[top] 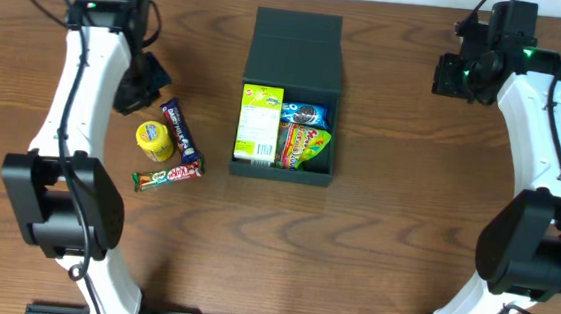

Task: Pack container
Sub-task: 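Lower the left gripper onto the yellow Mentos tube and grasp it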

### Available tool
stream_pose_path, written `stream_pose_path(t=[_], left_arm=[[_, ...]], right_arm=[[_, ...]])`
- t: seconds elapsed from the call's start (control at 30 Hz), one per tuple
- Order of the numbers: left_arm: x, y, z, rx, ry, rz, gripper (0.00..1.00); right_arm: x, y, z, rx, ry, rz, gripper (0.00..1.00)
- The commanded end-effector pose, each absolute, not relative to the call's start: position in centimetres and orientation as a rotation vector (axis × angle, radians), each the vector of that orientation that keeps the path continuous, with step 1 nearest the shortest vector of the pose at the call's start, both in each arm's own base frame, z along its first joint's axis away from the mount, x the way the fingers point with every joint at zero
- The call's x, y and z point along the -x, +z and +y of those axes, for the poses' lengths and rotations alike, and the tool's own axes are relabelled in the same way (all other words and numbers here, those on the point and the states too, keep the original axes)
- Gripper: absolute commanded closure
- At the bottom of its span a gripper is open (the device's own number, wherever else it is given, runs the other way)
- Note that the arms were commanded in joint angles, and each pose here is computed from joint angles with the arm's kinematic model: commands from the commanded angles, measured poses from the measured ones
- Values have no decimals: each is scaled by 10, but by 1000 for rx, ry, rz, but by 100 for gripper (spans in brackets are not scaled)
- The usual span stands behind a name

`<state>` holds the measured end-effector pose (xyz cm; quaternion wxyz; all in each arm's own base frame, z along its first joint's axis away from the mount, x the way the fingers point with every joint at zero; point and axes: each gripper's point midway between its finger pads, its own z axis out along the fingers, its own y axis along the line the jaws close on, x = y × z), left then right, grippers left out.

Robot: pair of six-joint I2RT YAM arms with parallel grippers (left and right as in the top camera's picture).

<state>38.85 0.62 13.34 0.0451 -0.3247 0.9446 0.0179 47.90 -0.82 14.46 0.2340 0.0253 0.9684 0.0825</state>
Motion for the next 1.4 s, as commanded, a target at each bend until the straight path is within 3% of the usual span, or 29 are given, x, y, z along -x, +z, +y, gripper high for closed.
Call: stream_pose_path(t=[0.0,0.17,0.2,0.23,0.27,0.3,0.33,0.47,0.67,1.1,1.23,1.37], left_arm=[[-388,130,3,903,149,2896,94],[-379,129,15,1011,186,2890,94],[-377,129,17,1027,189,2892,87],[-376,129,18,1030,192,2896,57],[-373,129,18,1029,200,2907,34],[-370,129,19,1030,209,2917,22],[-367,128,18,1026,217,2931,17],[-357,117,16,933,282,2994,14],[-333,83,19,818,365,3109,2],[-337,50,6,923,221,3071,5],[-338,49,6,947,223,3058,0],[-340,49,6,955,219,3043,28]], right_arm=[[-479,141,-3,-48,234,2666,99],[-480,141,-4,-47,233,2659,98],[-481,142,-4,-47,232,2656,99],[-482,142,-3,-46,232,2652,98],[-483,143,-3,-45,232,2648,98],[-483,143,-4,-45,231,2646,99],[-484,143,-4,-45,231,2643,98],[-487,145,-4,-43,229,2630,99],[-487,145,-4,-42,229,2630,98],[-483,143,-4,-45,231,2646,99],[-483,143,-3,-45,232,2647,98],[-483,143,-3,-45,231,2647,99]])
